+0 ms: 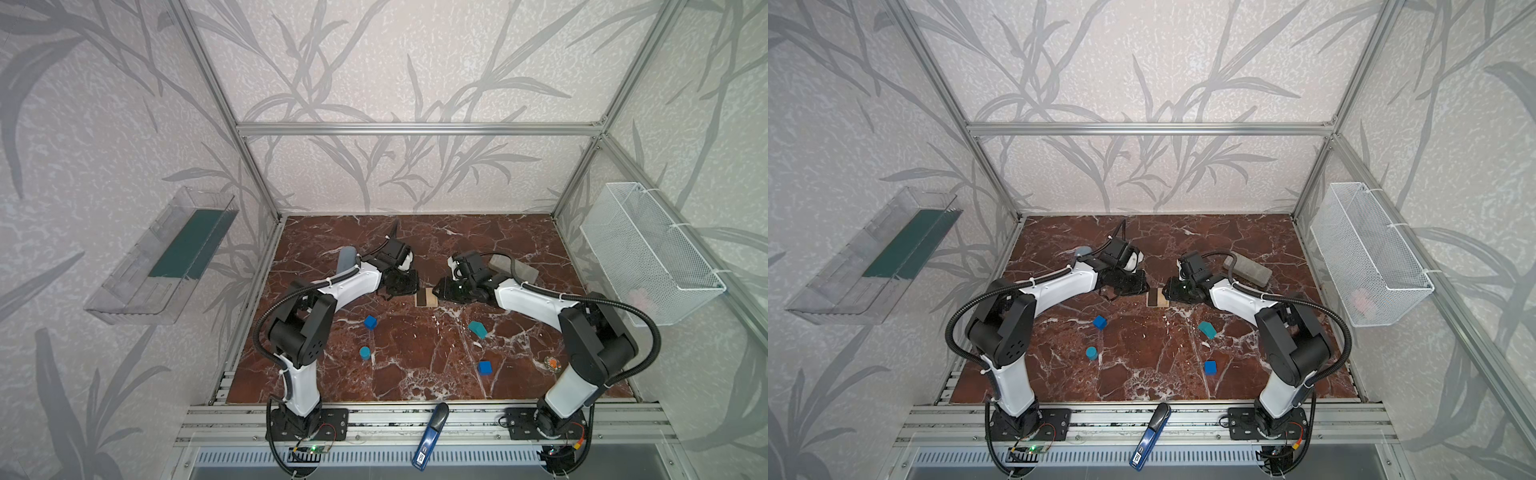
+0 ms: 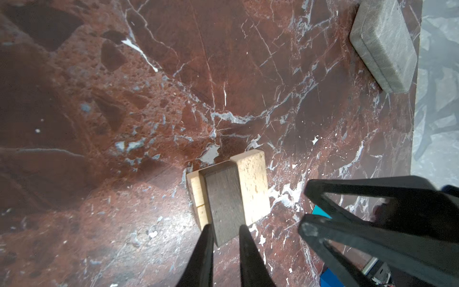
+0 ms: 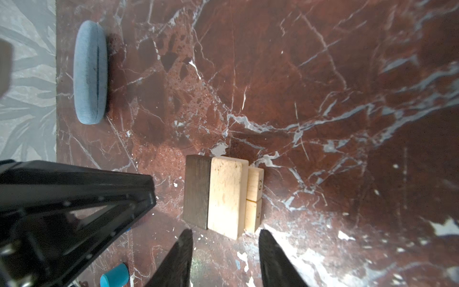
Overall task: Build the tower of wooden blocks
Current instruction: 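Lift both grippers away from the stack and move the left toward the blue cube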
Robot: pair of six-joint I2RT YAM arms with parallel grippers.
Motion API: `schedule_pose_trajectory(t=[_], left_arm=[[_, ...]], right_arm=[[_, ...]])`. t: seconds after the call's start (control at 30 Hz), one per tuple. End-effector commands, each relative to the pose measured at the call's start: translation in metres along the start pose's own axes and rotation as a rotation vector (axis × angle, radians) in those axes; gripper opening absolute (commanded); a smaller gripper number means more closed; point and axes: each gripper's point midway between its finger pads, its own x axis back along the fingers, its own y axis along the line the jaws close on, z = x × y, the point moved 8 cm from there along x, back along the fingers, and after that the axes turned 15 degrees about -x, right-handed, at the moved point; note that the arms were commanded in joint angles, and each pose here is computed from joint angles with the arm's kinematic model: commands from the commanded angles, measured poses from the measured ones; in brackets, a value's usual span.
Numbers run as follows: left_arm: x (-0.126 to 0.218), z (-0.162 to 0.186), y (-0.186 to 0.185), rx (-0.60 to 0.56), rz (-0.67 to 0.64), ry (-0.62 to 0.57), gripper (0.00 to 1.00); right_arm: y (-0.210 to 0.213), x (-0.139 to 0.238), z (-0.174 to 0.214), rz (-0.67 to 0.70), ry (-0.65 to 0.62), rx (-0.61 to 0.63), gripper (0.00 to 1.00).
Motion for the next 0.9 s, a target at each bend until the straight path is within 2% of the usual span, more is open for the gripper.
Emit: schedule_pose_trajectory(t=[0.0, 0.23, 0.37, 0.5, 0.6, 0.87], left_arm=[[0.023, 0.001, -0.003, -0.029, -0.049, -0.022, 0.19], [0.049, 0.016, 0.002, -0.048, -0.166, 0.027, 0.2], [0.065, 0.032, 0.008, -0.02, -0.251, 0.059, 0.2], [0.077, 0.048, 0.01, 0.031, -0.286, 0.069, 0.26], [0.085, 0.059, 0.011, 0.058, -0.33, 0.076, 0.37], [0.092, 0.088, 0.024, 0.139, -0.445, 0.134, 0.46]], right_arm=[[0.0, 0.02, -0.002, 0.009, -0.052, 0.016, 0.45], [-0.003, 0.048, -0.001, -0.018, -0.131, 0.02, 0.46], [-0.006, 0.06, 0.001, -0.05, -0.192, 0.028, 0.46], [-0.007, 0.07, 0.001, -0.056, -0.226, 0.061, 0.46], [-0.01, 0.073, 0.002, -0.044, -0.231, 0.071, 0.46], [-0.02, 0.085, 0.0, -0.037, -0.27, 0.057, 0.47]])
